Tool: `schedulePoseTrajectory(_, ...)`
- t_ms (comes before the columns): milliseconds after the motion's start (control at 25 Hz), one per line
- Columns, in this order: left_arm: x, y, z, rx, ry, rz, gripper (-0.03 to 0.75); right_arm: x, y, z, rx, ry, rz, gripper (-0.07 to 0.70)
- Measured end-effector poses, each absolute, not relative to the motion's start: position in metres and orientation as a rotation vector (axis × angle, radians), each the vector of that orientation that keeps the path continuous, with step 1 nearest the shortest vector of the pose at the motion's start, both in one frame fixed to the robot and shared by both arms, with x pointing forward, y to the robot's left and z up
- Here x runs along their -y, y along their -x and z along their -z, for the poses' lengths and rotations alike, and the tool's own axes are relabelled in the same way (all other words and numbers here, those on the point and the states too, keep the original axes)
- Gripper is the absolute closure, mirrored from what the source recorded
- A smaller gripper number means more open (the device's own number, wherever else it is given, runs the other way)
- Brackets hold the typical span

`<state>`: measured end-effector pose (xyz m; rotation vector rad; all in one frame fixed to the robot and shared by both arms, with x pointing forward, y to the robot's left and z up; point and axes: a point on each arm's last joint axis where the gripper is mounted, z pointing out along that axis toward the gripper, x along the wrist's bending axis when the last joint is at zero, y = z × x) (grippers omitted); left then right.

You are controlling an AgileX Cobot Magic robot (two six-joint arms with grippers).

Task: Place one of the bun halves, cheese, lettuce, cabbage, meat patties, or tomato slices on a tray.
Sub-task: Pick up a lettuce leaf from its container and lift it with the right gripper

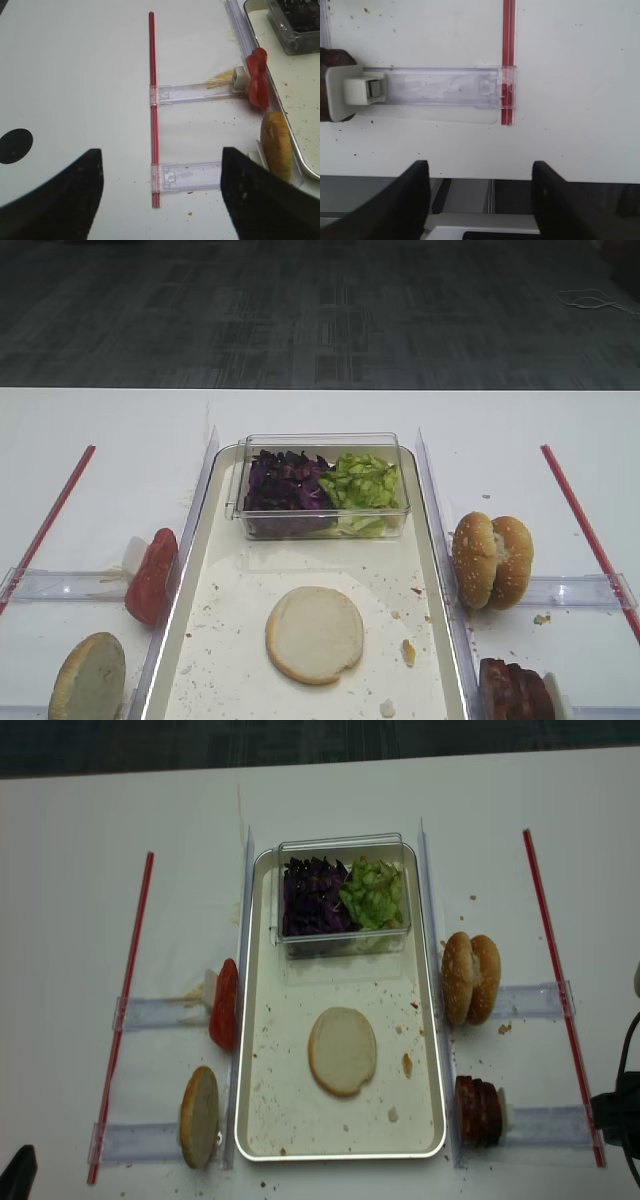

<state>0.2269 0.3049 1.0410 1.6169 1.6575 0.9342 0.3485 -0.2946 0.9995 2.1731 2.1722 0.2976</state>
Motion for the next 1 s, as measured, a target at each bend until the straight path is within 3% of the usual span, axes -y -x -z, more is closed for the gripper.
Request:
schedulePoseTrajectory(720, -0.305, -0.227, -1.041, -1.658, -1.617, -0.934, 0.225, 0.295, -0.353, -0.999, -2.169, -2.175, -0.300, 0.150)
schedulePoseTrajectory(1000, -0.305, -0.227, -1.041, -1.658, -1.617, -0.934, 0.225, 0.296, -0.373, -0.988, -2.214, -2.236, -0.210, 0.150)
